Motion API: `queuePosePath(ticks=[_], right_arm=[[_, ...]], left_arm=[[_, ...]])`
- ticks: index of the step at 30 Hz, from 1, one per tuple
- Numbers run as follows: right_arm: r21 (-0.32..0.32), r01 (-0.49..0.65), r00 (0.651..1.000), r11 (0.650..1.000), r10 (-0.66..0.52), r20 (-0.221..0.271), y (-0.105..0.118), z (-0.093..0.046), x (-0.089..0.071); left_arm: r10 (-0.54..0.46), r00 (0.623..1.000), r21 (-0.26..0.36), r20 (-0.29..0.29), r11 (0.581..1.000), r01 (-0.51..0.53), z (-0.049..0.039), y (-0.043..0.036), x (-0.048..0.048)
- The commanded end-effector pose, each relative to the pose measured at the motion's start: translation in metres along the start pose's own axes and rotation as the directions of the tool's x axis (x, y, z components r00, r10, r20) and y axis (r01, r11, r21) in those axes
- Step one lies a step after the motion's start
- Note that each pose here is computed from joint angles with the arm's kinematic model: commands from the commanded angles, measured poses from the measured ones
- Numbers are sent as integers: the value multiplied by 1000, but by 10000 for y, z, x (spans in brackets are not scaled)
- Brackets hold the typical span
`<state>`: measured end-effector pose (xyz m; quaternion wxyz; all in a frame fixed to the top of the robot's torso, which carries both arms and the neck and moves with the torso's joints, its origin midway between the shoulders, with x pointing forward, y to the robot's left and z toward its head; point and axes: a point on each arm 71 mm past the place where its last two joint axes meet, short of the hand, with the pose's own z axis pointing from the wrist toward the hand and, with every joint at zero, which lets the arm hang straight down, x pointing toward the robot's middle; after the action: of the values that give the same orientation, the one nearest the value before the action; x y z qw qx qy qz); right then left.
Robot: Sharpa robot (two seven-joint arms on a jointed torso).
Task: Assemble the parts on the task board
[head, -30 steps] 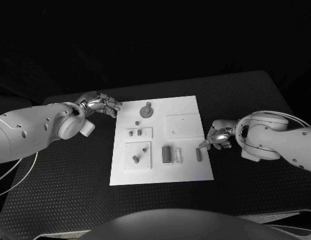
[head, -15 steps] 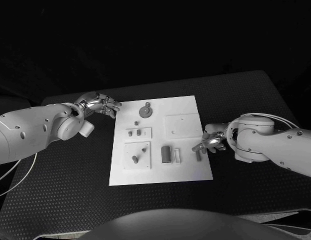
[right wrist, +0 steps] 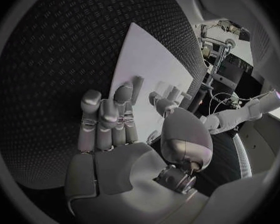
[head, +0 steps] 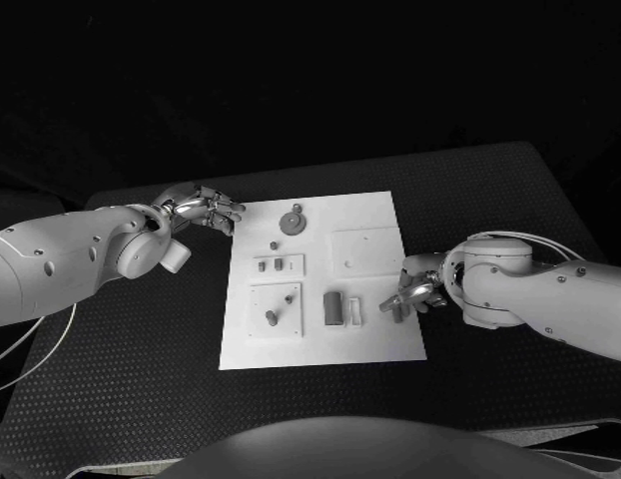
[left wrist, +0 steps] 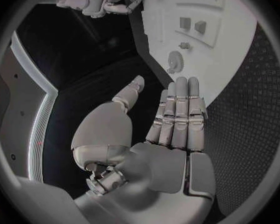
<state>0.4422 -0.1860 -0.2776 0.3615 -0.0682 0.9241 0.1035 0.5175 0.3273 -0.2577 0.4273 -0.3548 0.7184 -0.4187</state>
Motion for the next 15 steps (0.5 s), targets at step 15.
queuePosePath(ticks=[15], right_arm=[[57, 156, 988, 986, -156, -14, -17, 137, 167]], left_arm=[[0, 1000, 4, -9, 1000, 1, -7, -5, 0]])
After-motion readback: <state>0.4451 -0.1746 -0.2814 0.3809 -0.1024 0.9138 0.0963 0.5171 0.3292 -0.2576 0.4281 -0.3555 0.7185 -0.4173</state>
